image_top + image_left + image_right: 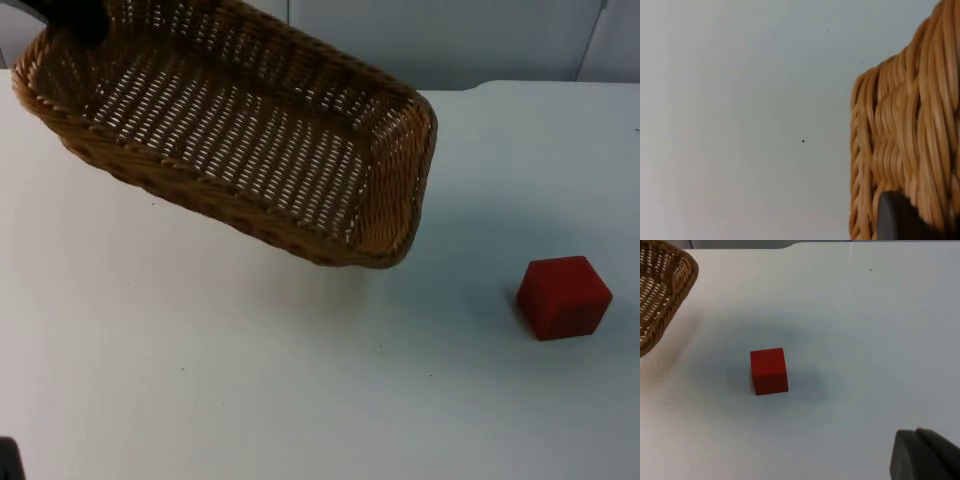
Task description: Pick up the basket with the left hand and place the cube into the basket with the right hand.
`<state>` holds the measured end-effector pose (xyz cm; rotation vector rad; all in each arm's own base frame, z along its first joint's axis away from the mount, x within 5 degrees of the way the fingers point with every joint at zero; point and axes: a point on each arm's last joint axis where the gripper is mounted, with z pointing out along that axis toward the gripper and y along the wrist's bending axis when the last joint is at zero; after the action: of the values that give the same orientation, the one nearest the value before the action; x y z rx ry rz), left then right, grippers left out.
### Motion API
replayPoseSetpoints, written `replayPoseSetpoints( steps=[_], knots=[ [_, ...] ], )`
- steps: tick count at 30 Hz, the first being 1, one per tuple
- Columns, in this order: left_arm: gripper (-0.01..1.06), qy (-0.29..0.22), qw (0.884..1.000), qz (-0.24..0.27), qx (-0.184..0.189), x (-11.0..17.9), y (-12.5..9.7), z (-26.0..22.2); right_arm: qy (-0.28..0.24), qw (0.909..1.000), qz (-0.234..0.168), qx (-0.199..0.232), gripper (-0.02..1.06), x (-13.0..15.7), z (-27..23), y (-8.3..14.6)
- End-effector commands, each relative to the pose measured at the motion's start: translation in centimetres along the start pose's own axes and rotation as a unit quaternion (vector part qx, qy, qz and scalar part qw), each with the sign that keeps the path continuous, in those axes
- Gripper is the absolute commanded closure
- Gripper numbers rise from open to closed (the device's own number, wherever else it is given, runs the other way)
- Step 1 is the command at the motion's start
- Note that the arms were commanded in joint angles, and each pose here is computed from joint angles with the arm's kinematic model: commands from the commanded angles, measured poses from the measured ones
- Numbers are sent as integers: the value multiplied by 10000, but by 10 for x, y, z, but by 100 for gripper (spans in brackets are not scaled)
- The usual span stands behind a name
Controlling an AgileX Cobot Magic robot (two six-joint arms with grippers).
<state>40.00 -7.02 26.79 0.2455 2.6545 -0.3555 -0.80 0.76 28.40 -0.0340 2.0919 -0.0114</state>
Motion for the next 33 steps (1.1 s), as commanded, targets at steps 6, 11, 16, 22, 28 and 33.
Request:
replayPoseSetpoints(
  steps=[6, 11, 16, 22, 28, 33],
  knots=[
    [105, -183, 9963, -644, 546, 25, 20, 2, -13, 10000, 27, 30, 105, 1, 1, 0],
    [105, -135, 9932, -828, 810, 32, 17, 8, -13, 10000, 27, 30, 105, 1, 1, 0],
    [105, -195, 9912, -945, 911, 31, 16, 8, -13, 10000, 27, 30, 105, 1, 1, 0],
    [105, -195, 9912, -945, 911, 31, 16, 8, -13, 10000, 27, 30, 105, 1, 1, 0],
    [105, -193, 9913, -939, 905, 31, 16, 8, -13, 10000, 27, 30, 105, 1, 1, 0],
    [105, -193, 9913, -939, 905, 31, 16, 8, -13, 10000, 27, 30, 105, 1, 1, 0]
  ],
)
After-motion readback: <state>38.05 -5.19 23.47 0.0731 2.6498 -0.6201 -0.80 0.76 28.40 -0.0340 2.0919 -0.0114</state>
